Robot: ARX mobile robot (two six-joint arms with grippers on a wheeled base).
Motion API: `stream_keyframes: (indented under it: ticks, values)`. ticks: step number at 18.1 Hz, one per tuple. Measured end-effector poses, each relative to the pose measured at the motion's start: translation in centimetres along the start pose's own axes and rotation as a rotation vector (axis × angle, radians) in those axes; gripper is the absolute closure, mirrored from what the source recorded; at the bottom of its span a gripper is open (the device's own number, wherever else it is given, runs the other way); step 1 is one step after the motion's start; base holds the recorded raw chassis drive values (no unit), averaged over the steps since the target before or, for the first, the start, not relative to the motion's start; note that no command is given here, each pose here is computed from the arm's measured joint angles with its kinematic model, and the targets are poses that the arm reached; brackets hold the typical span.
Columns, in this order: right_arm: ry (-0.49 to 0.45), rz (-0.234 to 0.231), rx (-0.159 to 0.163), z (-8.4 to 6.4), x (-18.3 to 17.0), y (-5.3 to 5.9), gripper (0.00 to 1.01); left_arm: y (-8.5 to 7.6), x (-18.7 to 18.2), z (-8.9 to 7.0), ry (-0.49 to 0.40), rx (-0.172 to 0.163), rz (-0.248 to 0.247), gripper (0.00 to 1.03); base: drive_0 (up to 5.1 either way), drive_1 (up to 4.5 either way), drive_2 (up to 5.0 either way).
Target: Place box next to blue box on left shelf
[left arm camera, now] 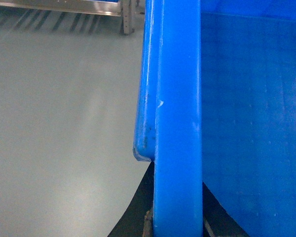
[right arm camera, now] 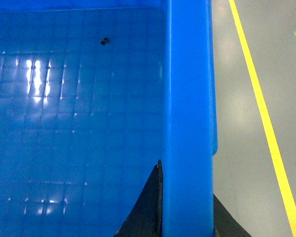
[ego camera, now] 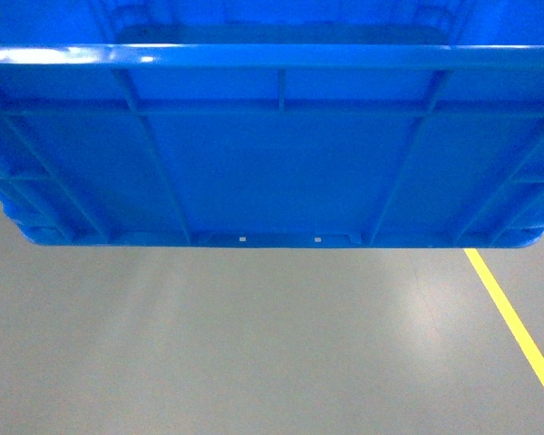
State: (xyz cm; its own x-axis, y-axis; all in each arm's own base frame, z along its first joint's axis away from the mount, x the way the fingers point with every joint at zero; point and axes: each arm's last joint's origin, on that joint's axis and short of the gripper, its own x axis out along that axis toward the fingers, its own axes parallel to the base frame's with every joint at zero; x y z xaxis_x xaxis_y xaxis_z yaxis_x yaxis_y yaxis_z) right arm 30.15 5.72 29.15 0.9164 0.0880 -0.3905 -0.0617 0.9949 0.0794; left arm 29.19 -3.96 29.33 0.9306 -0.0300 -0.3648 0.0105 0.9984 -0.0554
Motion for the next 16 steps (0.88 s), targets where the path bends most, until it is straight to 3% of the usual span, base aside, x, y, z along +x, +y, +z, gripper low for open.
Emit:
stream_keyframes:
  ticks: [16]
  values:
    - [-0.001, 0.000, -0.002, 0.01, 0.00, 0.00, 0.93, 0.00, 0.01, -0.01, 0.001, -0.001, 0.000, 0.97, 0.0, 4.28, -4.4]
